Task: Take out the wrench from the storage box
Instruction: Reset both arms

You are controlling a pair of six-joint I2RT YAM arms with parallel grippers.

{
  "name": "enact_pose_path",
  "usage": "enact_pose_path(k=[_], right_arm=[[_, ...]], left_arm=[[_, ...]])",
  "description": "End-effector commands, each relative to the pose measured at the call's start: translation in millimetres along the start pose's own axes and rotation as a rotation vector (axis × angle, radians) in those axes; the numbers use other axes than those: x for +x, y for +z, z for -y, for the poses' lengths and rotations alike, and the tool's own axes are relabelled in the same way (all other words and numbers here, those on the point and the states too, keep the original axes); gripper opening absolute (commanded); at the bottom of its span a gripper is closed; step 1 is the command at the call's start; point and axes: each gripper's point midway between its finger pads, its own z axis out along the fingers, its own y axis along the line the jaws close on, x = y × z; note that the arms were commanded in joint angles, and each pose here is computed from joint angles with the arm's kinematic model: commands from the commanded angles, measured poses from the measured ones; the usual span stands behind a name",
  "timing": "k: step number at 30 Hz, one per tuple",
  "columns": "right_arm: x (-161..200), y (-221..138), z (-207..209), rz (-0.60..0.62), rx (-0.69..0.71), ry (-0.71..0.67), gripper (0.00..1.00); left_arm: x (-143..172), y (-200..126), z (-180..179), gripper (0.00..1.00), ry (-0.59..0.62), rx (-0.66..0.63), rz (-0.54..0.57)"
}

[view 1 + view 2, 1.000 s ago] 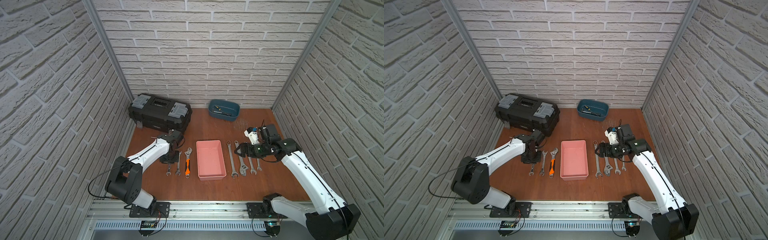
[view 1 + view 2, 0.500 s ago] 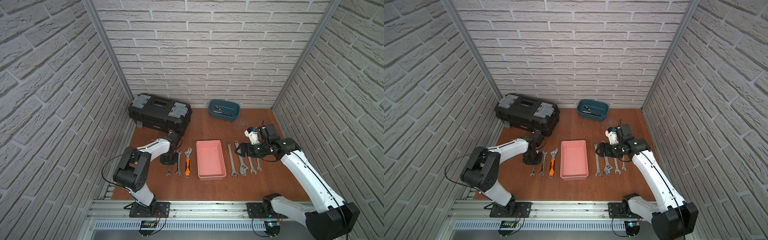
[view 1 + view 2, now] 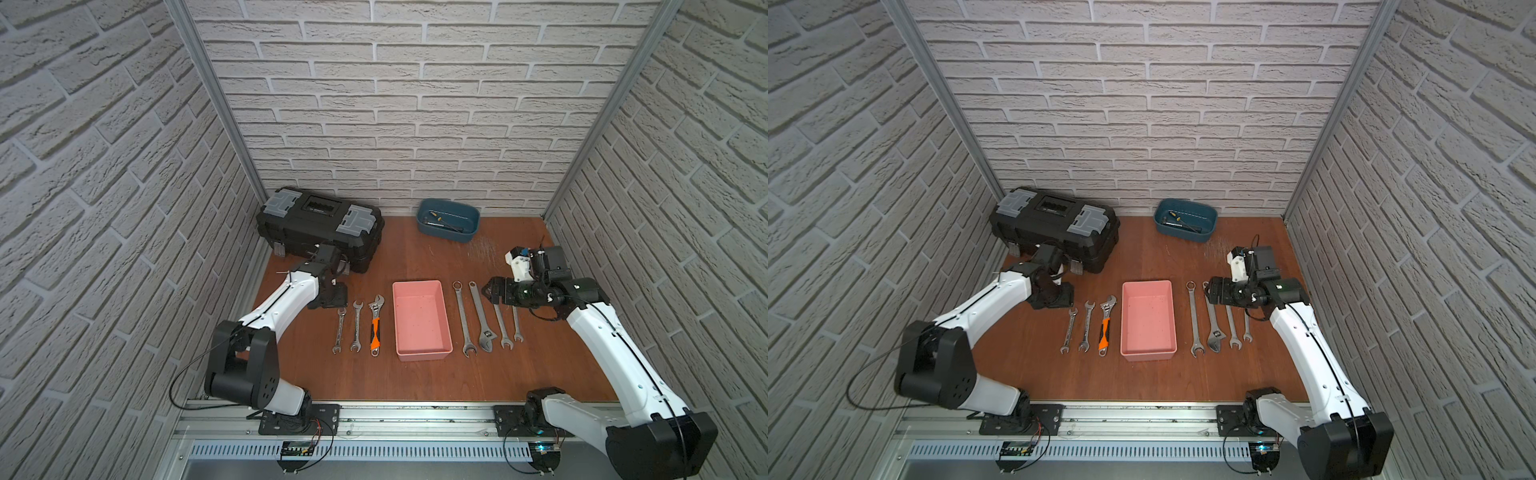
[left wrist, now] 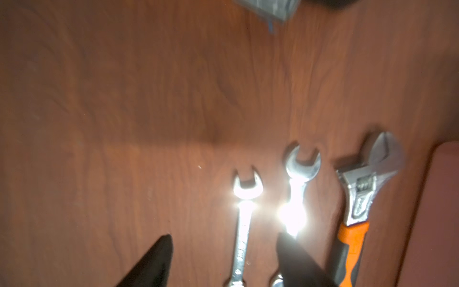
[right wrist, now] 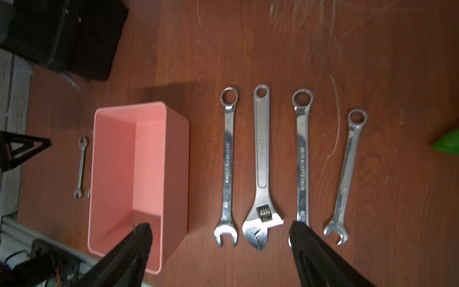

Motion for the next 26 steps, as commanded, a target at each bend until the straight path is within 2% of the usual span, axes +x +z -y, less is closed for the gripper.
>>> enact_pose_path(k=[1, 5, 10, 15, 20, 23, 26], right_arm=[[-45.1, -9.3, 18.3, 0.273, 0.055, -0.03, 0.94], [-66.1, 7.2, 45.5, 0.384, 0.147, -0.044, 0.98], [-71.9, 45.7, 72.9, 0.485, 0.223, -0.079, 0.99], [-72.9, 75.6, 90.2, 0.539, 0.281, -0.135, 1.0], [-80.7, 81.8, 91.9, 0.631, 0.299, -0.211, 1.0], [-84.8, 90.5, 88.4, 0.592, 0.279, -0.224, 1.0], [-82.3, 86.0, 86.2, 0.623, 0.272, -0.229, 0.99]], left_arm=[[-29.2, -14.2, -29.7, 0.85, -0.028, -0.012, 0.195], [-55.1, -13.0, -69.8, 0.98, -0.125, -0.015, 0.363], [-79.1, -1.4, -90.9, 0.98, -0.09, -0.077, 0.499], [-83.1, 16.0, -98.2, 0.98, -0.063, -0.127, 0.58], [-83.3, 19.3, -98.9, 0.98, 0.001, -0.154, 0.661], [-86.3, 21.7, -92.9, 0.98, 0.022, -0.125, 0.695], [-87.9, 28.0, -90.9, 0.98, 0.04, -0.12, 0.683]])
